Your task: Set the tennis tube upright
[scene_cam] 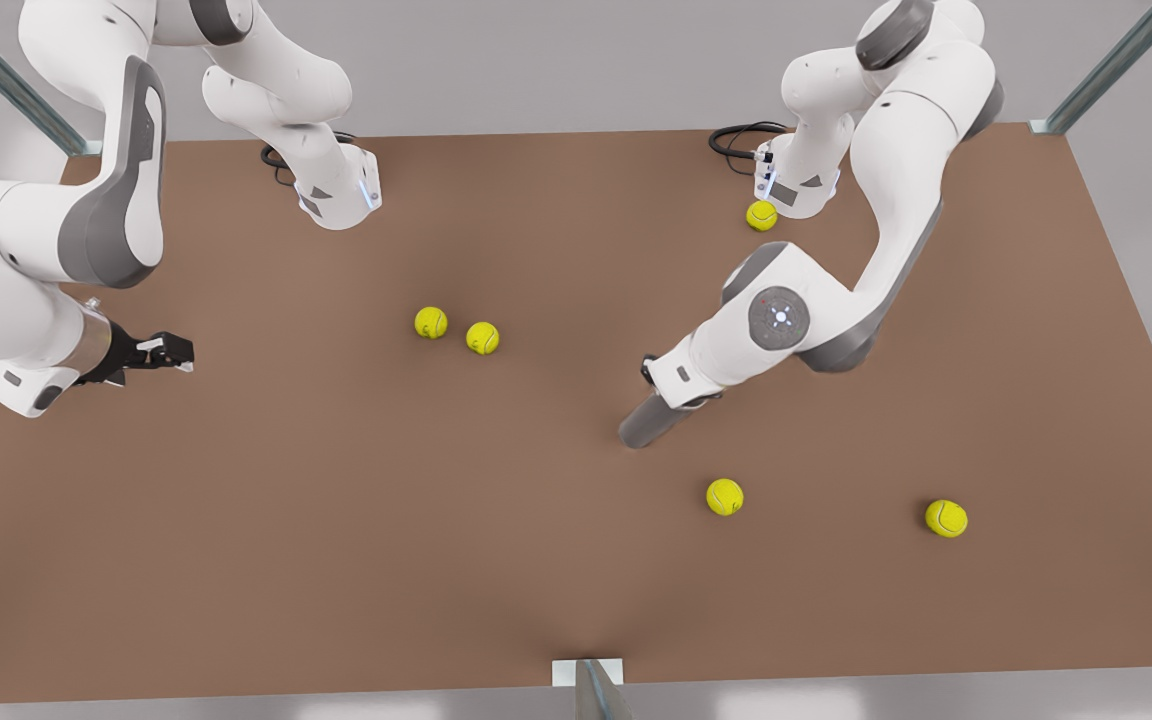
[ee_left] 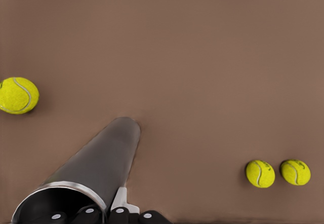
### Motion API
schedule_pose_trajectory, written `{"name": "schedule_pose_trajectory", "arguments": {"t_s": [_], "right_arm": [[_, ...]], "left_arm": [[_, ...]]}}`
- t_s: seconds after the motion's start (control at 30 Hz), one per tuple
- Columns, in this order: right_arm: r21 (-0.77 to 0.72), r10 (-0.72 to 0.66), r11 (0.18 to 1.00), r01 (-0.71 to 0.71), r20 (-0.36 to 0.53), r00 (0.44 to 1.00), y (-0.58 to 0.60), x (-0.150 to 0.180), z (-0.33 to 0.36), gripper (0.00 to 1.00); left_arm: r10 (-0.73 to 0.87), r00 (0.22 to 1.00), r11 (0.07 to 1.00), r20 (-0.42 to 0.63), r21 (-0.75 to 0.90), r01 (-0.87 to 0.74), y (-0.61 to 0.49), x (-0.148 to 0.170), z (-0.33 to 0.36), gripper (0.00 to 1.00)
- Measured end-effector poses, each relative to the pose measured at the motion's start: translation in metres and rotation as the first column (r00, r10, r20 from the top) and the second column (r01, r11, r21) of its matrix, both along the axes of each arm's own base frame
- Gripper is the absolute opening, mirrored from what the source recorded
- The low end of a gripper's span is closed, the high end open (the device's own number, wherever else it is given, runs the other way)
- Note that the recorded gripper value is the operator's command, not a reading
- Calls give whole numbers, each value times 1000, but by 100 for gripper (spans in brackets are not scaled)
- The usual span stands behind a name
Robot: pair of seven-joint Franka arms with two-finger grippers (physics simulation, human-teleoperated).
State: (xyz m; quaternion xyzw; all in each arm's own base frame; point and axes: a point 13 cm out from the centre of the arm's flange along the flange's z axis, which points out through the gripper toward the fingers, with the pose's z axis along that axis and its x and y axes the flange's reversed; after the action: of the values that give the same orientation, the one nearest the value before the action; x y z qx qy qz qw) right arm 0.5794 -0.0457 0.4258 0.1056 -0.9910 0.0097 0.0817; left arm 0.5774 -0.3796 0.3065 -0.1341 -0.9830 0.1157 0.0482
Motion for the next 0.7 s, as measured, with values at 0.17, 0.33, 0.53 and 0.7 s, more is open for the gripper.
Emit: {"name": "schedule_pose_trajectory", "arguments": {"t_s": [0.17, 0.33, 0.53, 0.7], "right_arm": [[-9, -32, 999, 32, 6, 999, -21, -1, 7, 100], [-12, -33, 999, 33, -1, 999, -24, 2, 7, 100], [-15, -20, 1000, 20, 2, 1000, -19, 4, 9, 100], [-18, -18, 1000, 18, 2, 1000, -19, 4, 11, 100]], "left_arm": [[50, 998, 995, -36, 93, -46, 19, -6, -12, 21], [102, 993, 987, -51, 132, -95, 27, -5, -24, 21], [150, 988, 977, -44, 157, -142, 34, 0, -34, 21], [176, 984, 970, -28, 174, -168, 38, 4, -36, 28]]}}
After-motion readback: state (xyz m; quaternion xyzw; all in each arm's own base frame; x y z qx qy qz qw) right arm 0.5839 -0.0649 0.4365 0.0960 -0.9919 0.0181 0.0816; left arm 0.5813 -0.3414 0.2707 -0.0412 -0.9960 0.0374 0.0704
